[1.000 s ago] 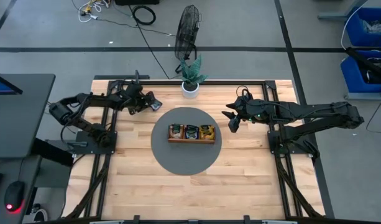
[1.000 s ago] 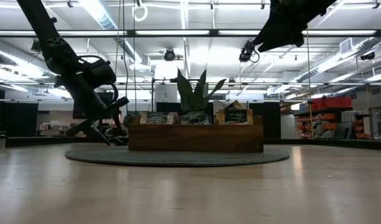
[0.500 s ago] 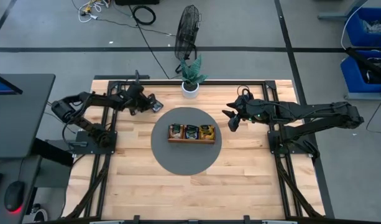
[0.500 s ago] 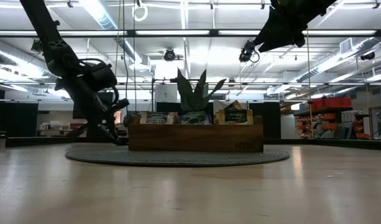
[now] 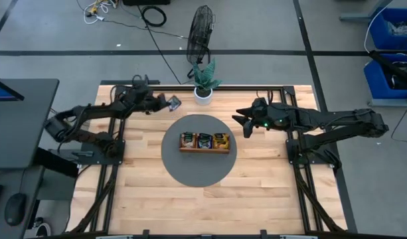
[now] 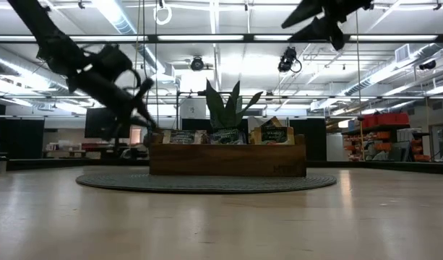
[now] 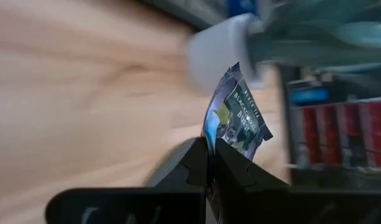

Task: Pick & Place Tea
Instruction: Put the blue tea bag into the middle section of the wooden organizer

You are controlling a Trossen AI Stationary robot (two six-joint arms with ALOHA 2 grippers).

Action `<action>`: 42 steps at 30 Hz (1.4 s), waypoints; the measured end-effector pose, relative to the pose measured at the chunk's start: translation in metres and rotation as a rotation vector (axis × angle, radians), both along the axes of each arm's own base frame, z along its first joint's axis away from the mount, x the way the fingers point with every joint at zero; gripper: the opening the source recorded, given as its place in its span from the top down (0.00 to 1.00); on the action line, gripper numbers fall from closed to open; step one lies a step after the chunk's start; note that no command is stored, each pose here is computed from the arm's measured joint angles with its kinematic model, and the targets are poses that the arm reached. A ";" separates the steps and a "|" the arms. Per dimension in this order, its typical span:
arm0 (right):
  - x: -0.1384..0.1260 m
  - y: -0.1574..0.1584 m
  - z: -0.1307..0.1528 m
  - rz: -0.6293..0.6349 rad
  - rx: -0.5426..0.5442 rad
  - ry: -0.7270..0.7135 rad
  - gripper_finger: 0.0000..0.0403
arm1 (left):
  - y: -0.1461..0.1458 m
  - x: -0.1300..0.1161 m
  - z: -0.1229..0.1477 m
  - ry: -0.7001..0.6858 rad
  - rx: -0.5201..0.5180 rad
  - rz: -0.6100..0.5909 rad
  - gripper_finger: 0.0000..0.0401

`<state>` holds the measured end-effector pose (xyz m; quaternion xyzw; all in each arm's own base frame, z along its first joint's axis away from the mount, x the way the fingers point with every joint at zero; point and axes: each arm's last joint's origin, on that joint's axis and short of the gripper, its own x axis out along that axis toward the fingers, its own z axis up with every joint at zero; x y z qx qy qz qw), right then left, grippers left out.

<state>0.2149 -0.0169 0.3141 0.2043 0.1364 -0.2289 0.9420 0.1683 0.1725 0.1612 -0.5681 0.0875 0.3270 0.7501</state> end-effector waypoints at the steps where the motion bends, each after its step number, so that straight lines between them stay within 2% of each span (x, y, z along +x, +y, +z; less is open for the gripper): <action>1: 0.001 -0.001 0.002 0.001 0.012 -0.029 0.53 | -0.001 -0.001 0.008 -0.028 0.033 -0.004 0.97; 6: 0.003 -0.011 0.011 -0.027 0.063 -0.145 0.53 | -0.013 -0.004 0.041 -0.128 0.182 -0.023 0.97; 12: 0.004 -0.031 0.023 -0.045 0.149 -0.322 0.53 | -0.034 -0.002 0.068 -0.197 0.349 -0.077 0.97; 15: 0.007 -0.039 0.028 -0.046 0.197 -0.408 0.53 | -0.044 0.003 0.078 -0.253 0.403 -0.089 0.97; 19: 0.020 -0.046 0.028 0.005 0.211 -0.479 0.53 | -0.057 0.012 0.089 -0.349 0.466 -0.127 0.97; 23: 0.036 -0.049 0.025 0.009 0.234 -0.446 0.53 | -0.068 0.023 0.104 -0.356 0.514 -0.189 0.97; 26: 0.053 -0.053 0.034 0.042 0.231 -0.408 0.53 | -0.075 0.031 0.122 -0.323 0.588 -0.249 0.97; 33: 0.093 -0.061 0.058 0.093 0.164 -0.176 0.53 | -0.082 0.039 0.153 -0.152 0.712 -0.276 0.98; 36: 0.108 -0.063 0.071 0.149 0.121 -0.170 0.53 | -0.085 0.040 0.163 -0.141 0.746 -0.288 0.98; 42: 0.130 -0.067 0.083 0.209 0.111 -0.164 0.53 | -0.093 0.043 0.178 -0.143 0.819 -0.305 0.98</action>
